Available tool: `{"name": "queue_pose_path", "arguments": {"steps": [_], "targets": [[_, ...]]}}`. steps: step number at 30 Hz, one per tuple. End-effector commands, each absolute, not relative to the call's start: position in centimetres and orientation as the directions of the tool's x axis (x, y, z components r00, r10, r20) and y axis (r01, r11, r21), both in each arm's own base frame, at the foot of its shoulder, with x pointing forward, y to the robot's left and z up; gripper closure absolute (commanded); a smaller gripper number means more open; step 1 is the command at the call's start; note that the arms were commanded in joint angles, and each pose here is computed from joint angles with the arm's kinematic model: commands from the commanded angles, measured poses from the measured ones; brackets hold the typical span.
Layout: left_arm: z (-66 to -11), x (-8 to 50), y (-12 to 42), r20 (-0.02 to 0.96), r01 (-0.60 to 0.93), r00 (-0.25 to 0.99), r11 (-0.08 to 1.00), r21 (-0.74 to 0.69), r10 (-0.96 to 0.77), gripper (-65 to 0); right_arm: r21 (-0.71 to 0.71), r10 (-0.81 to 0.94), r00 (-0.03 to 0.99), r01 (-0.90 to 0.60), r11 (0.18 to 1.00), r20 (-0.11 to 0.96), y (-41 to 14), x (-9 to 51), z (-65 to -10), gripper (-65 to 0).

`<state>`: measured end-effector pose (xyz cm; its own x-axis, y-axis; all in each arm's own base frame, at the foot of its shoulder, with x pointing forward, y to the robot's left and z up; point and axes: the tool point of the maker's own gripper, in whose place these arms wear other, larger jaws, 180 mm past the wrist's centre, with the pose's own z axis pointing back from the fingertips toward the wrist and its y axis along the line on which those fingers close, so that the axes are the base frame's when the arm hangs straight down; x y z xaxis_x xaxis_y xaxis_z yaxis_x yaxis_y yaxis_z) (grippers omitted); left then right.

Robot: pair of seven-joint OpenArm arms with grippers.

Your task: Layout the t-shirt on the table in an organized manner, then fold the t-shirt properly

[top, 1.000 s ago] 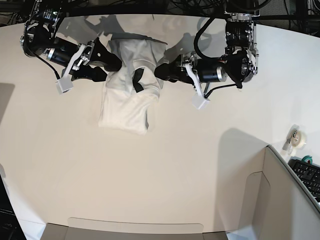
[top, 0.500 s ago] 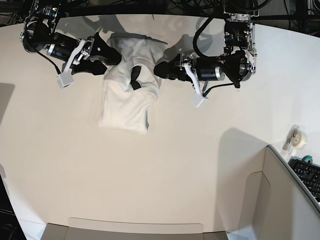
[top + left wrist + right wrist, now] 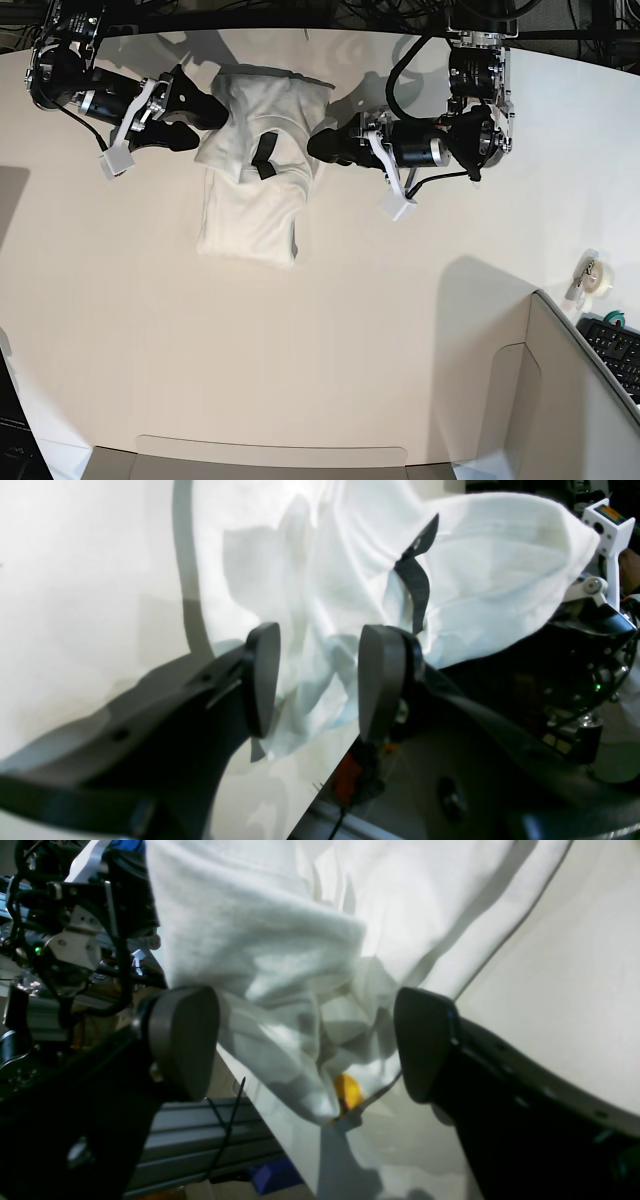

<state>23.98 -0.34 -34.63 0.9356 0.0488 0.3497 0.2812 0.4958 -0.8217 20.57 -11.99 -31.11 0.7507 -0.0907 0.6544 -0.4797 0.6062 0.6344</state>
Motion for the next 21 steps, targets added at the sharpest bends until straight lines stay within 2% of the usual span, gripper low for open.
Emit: {"name": "queue_pose_path", "arguments": {"steps": [1,5,7,11,17,21], "targets": [[-33.5,24.6,-0.5,0.375,0.302,0.925,0.476,-0.826,0.064,-25.8,0.611,-0.113,0.711,-0.498,0.616,0.694,-13.0,21.4,-29.7,-53.8],[-33.5,24.6,-0.5,0.375,0.302,0.925,0.476,-0.826,0.064,-25.7,0.572,-0.164,0.672,-0.446,0.688,0.722,-16.5,22.1,-28.8,-53.8],[-33.5,24.6,-0.5,0.375,0.303,0.925,0.475,-0.826,0.062,-25.7,0.561,-0.164,0.665,-0.443,0.699,0.729,-17.2,22.1,-28.6,-53.8],[-33.6,24.6,-0.5,0.374,0.302,0.925,0.475,-0.827,0.062,-25.7,0.584,-0.151,0.683,-0.463,0.666,0.714,-15.8,21.7,-28.9,-53.8],[-33.5,24.6,-0.6,0.375,0.303,0.925,0.474,-0.827,0.063,-25.7,0.66,-0.142,0.723,-0.509,0.553,0.676,-10.3,21.0,-29.8,-53.8],[-33.5,24.6,-0.6,0.375,0.303,0.925,0.474,-0.827,0.063,-25.7,0.667,-0.135,0.732,-0.509,0.544,0.668,-9.4,20.8,-30.2,-53.8]]}}
